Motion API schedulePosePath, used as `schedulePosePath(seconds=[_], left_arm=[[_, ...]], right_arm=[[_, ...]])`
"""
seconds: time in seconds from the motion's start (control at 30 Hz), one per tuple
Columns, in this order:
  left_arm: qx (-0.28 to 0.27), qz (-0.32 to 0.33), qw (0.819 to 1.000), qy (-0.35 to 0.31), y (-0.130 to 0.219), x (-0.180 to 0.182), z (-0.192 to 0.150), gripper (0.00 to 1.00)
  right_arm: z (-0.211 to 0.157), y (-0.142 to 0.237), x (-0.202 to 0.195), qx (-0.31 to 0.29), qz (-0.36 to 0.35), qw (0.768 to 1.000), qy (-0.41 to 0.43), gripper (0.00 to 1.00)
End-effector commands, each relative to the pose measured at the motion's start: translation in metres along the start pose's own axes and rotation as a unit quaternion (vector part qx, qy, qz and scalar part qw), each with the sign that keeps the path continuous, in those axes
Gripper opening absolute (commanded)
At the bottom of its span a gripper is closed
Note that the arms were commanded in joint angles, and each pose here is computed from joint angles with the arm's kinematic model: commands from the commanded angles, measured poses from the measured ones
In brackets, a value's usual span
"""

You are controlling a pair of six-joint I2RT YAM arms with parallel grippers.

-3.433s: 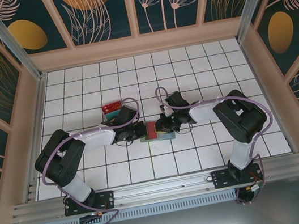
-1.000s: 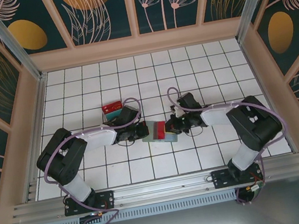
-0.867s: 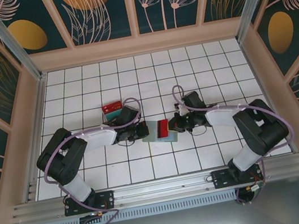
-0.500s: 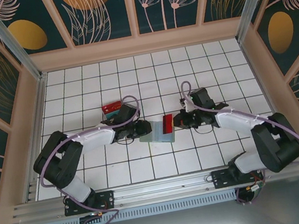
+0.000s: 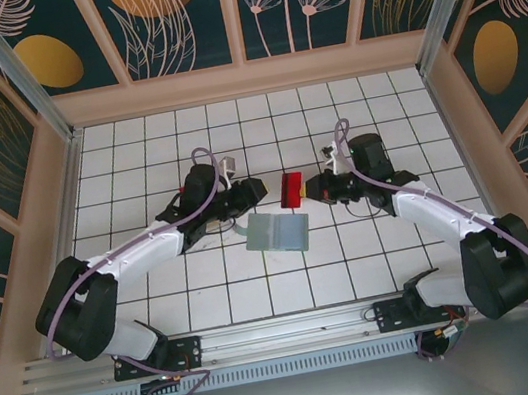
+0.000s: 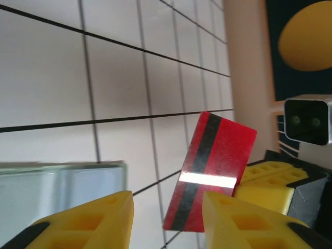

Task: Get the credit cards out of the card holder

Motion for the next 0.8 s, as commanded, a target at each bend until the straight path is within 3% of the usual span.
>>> schedulePosePath(seconds=[0.0, 0.47, 0.77], left_arm=[[0.005, -0.06, 0.998, 0.023, 0.003, -0.012, 0.0, 0.38], [0.015, -0.115, 0.993, 0.027, 0.004, -0.026, 0.001, 0.31], [0.013, -0.131, 0.991, 0.02, 0.009, -0.03, 0.0, 0.13]], right_arm=[[0.014, 0.004, 0.029, -0.006, 0.082, 0.996, 0.037, 0.0], [0.007, -0.006, 0.036, 0.019, 0.115, 0.992, 0.042, 0.0], [0.004, -0.009, 0.033, 0.024, 0.113, 0.993, 0.04, 0.0]])
Point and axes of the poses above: each hand's point on the last joint's axis, 136 mm out from that joint toward the fingers, its own y axis back along the fingers, its own x axis along the line the jaws close on, z = x × y, the point moved 6 cm from there along y, back along the fingers, and after that the axes turned 1 degree about y, right-handed, at the moved point
